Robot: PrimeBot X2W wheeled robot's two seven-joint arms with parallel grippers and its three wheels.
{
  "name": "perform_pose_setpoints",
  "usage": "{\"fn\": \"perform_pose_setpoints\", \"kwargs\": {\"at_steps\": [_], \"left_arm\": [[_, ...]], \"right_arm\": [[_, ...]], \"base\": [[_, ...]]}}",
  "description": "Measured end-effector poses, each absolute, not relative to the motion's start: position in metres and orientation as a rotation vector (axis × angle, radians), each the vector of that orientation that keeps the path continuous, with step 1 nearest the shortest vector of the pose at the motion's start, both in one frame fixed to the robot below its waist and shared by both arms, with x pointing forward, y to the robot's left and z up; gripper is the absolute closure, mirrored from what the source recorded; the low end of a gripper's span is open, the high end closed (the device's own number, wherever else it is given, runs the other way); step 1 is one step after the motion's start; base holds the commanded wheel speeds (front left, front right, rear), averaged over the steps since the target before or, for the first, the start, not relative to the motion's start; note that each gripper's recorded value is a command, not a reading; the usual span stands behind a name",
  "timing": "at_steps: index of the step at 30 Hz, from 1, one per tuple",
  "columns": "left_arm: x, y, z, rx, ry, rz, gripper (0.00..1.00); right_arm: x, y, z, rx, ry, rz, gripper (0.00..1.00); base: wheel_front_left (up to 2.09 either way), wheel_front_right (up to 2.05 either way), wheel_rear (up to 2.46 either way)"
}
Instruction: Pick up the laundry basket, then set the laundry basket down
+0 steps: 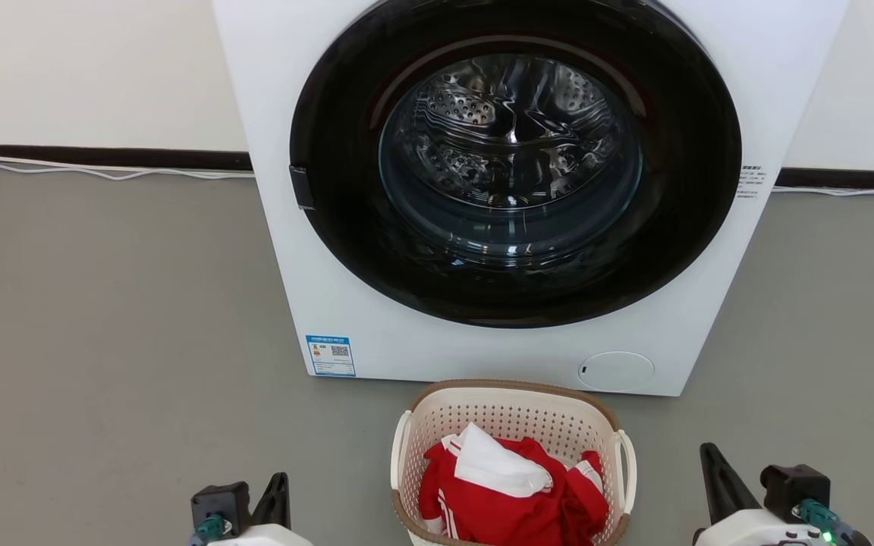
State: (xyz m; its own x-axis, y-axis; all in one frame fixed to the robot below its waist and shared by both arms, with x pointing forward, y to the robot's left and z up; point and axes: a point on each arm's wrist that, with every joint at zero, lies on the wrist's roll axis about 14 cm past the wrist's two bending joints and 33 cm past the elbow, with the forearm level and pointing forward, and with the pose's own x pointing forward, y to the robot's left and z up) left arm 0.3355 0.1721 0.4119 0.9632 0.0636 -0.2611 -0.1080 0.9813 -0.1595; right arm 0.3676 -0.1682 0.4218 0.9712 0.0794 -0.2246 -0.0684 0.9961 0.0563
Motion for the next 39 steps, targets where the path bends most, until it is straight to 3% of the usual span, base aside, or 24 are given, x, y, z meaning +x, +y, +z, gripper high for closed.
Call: {"fn": "perform_pose_setpoints", "kwargs": {"at_steps": [39], "left_arm": [[0.351, 0.179, 0.423, -0.618, 0.264, 0.163, 1.00]], "right_arm": [[0.375, -0.189, 0.438, 0.516, 0.191, -0.078, 1.00]], "base": [[0.00, 0.00, 0.00]]}}
